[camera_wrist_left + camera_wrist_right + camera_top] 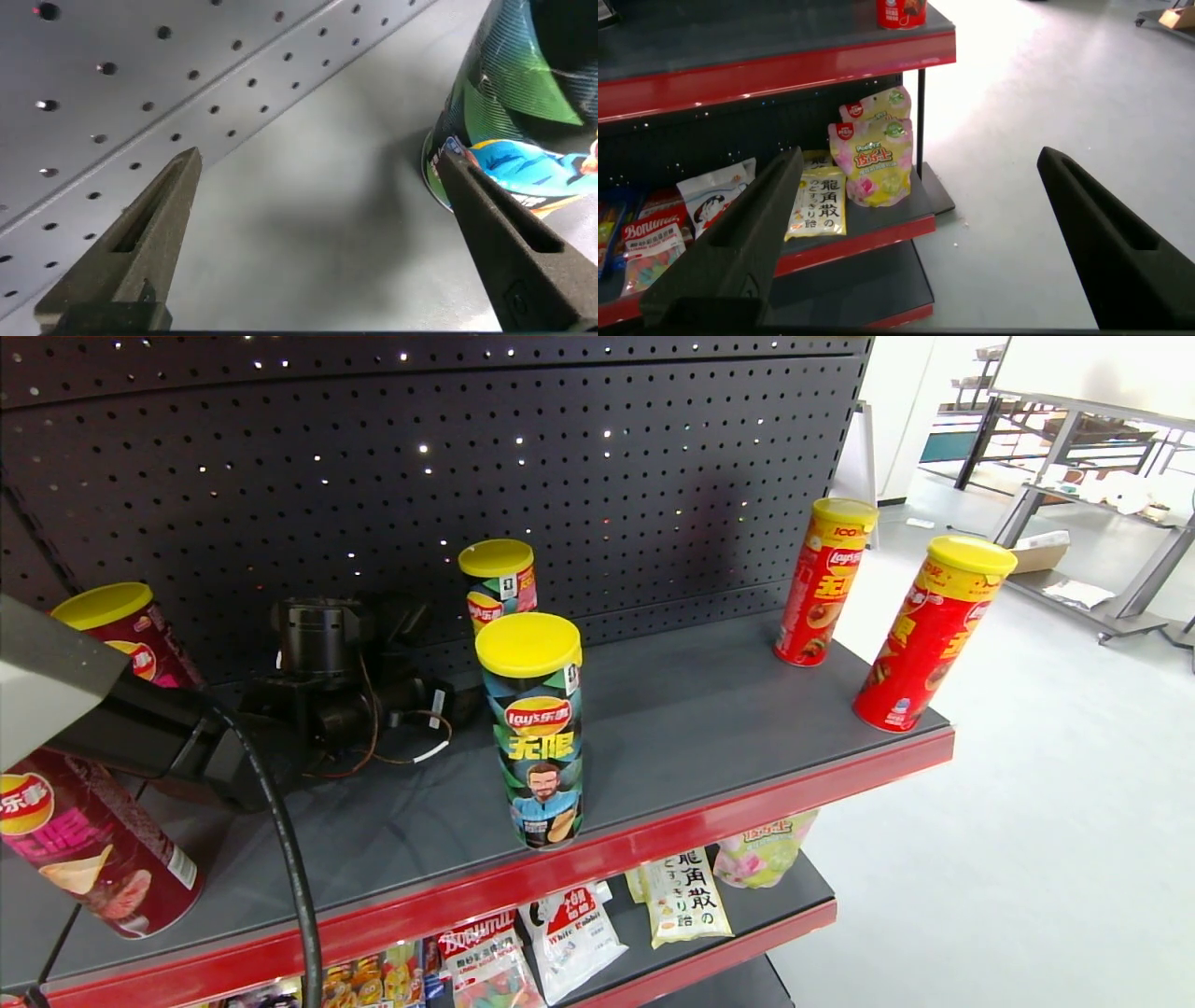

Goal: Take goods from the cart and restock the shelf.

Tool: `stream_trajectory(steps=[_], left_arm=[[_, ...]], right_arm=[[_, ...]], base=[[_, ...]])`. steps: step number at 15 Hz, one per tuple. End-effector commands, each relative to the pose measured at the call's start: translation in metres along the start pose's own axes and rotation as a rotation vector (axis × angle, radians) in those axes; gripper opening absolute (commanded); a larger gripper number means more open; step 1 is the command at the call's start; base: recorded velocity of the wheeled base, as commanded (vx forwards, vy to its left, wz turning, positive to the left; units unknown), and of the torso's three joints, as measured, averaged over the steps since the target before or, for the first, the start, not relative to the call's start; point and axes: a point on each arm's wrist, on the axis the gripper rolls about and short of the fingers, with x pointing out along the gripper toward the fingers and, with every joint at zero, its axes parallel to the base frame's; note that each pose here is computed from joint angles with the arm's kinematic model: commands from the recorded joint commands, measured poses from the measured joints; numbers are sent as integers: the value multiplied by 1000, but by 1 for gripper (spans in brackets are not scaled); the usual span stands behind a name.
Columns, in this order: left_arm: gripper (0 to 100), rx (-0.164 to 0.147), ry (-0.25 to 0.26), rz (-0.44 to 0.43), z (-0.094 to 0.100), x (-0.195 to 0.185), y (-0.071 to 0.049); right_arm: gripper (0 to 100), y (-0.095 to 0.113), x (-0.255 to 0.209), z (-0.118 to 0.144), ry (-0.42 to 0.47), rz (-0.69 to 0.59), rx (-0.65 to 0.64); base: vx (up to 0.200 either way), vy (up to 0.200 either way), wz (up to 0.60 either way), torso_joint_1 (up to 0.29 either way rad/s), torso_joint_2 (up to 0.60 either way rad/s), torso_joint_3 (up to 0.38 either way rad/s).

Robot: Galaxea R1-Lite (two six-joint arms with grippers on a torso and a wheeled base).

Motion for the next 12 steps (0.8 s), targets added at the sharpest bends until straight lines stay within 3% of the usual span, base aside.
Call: stream_trajectory(steps=[1, 12], left_arm=[[100, 2, -5, -6, 1, 0, -2], [100, 8, 1, -25, 4, -12, -8]], right_arm=[[100, 0, 0, 0, -1, 0, 0], [100, 0, 0, 0, -1, 0, 0]], base=[[0, 0, 0, 0, 0, 0], [0, 0, 0, 0, 0, 0]])
